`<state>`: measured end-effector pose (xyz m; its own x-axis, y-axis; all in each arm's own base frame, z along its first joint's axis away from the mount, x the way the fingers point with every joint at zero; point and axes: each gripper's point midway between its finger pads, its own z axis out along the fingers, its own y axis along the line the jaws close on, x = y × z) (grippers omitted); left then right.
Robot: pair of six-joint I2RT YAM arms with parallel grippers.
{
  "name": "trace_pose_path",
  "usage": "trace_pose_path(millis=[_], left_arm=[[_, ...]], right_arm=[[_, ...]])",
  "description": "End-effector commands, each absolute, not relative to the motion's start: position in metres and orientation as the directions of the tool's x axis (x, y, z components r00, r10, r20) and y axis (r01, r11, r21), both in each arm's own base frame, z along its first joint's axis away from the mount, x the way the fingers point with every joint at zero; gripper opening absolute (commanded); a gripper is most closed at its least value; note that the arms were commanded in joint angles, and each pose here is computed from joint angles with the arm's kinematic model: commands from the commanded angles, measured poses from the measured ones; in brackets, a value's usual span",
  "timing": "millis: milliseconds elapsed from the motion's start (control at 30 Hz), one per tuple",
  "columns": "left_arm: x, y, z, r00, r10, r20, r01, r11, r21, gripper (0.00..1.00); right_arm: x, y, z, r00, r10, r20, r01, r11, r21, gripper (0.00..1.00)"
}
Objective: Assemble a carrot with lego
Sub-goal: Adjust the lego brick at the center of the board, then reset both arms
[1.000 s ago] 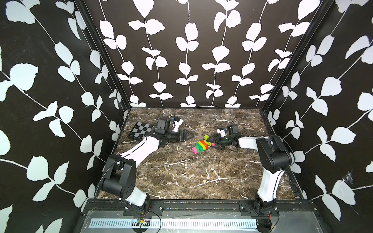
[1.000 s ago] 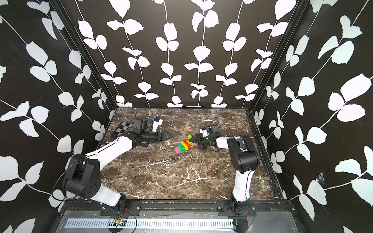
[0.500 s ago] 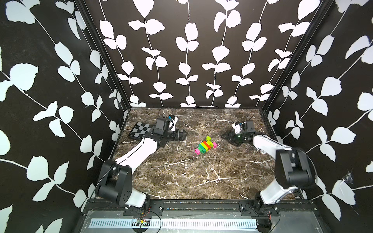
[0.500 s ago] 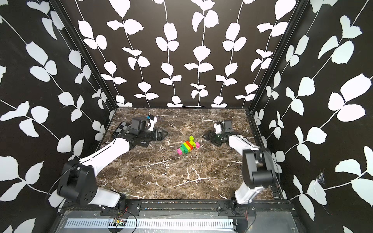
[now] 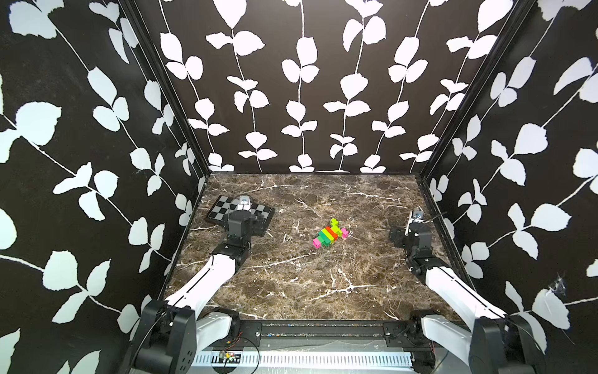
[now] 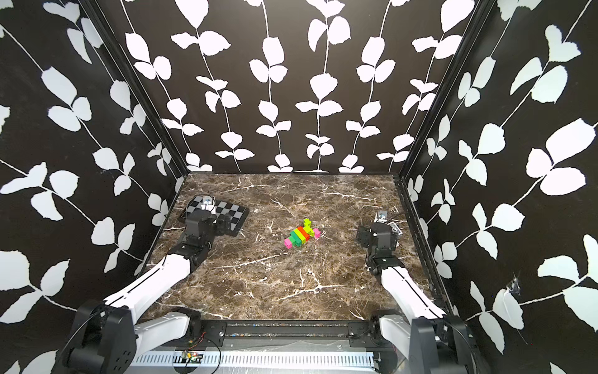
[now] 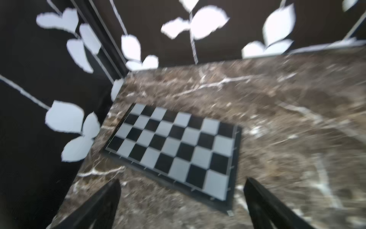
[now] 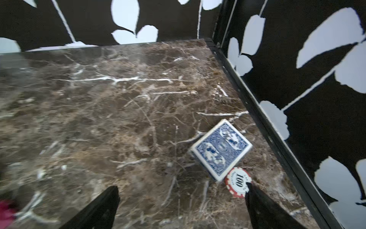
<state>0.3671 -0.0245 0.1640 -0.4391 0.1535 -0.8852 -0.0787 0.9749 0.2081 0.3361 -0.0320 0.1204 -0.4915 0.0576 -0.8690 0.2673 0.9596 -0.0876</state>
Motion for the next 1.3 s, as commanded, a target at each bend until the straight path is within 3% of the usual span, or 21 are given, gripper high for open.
trace_pose_path(millis=[0, 100, 267, 533, 667, 1267], left_arm=[[0.375, -0.022, 0.157, -0.377, 0.224, -0.898, -0.036, 0.966, 0.256, 0.99], [0.378, -0.03, 0.141, -0.298, 0.249, -0.921, 0.018, 0.967, 0.256, 0.99], [0.391, -0.044, 0.117, -0.305, 0.318, -0.898, 0.124, 0.948, 0.294, 0.99], [0.401, -0.018, 0.099, -0.286, 0.155, -0.946, 0.121, 0.985, 0.125, 0.99], [0.403, -0.017, 0.095, -0.322, 0.152, -0.935, 0.127, 0.985, 0.116, 0.99], [0.402, -0.016, 0.094, -0.333, 0.154, -0.93, 0.125, 0.985, 0.118, 0.99]], right_arm=[[0.354, -0.044, 0.13, -0.391, 0.027, -0.92, 0.309, 0.946, -0.103, 0.99], [0.36, -0.042, 0.117, -0.394, -0.002, -0.919, 0.286, 0.95, -0.124, 0.99], [0.364, -0.042, 0.125, -0.3, -0.05, -0.953, 0.275, 0.952, -0.136, 0.99], [0.376, -0.026, 0.102, -0.247, -0.067, -0.967, 0.183, 0.977, -0.115, 0.99], [0.391, -0.028, 0.093, -0.365, -0.066, -0.929, 0.181, 0.973, -0.14, 0.99], [0.391, -0.025, 0.094, -0.373, -0.072, -0.925, 0.167, 0.975, -0.143, 0.99]])
